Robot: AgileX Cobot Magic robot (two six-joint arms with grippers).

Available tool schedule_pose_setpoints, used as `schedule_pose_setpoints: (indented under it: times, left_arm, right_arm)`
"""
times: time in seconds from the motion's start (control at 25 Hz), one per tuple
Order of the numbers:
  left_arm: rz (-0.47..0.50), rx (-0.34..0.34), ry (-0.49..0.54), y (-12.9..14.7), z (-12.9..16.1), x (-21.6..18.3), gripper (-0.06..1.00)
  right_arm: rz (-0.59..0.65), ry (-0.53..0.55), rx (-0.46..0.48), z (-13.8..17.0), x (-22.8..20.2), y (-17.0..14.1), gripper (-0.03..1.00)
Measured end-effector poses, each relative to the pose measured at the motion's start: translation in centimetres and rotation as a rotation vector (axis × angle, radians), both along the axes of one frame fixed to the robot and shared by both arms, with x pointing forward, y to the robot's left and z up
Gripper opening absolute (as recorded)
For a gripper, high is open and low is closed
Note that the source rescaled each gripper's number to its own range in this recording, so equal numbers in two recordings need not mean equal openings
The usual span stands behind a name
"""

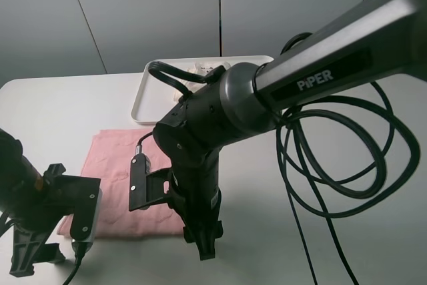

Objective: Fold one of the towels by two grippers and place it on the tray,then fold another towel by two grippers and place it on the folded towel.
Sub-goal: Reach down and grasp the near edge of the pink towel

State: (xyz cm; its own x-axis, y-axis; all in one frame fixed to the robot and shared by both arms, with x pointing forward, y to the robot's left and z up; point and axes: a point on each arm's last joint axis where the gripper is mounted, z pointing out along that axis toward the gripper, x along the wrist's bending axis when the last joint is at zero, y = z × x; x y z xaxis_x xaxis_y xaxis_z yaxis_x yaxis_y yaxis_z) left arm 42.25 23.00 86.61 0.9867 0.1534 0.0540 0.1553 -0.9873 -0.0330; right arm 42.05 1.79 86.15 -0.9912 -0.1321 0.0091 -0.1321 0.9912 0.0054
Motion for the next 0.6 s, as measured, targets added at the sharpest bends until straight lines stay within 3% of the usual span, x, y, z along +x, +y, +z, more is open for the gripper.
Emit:
schedule_pose_setpoints:
  times: [0.44, 0.6]
  left_arm:
    - [0.0, -0.001, -0.002, -0.02, -0.03, 0.02, 0.98]
    - [-0.001, -0.008, -0.014, -0.08, -0.03, 0.14, 0.98]
  right_arm:
    - [-0.035, 0.0, 0.0, 0.0, 0.0, 0.0, 0.05]
    - [-0.037, 0.0, 0.0, 0.0, 0.0, 0.0, 0.0]
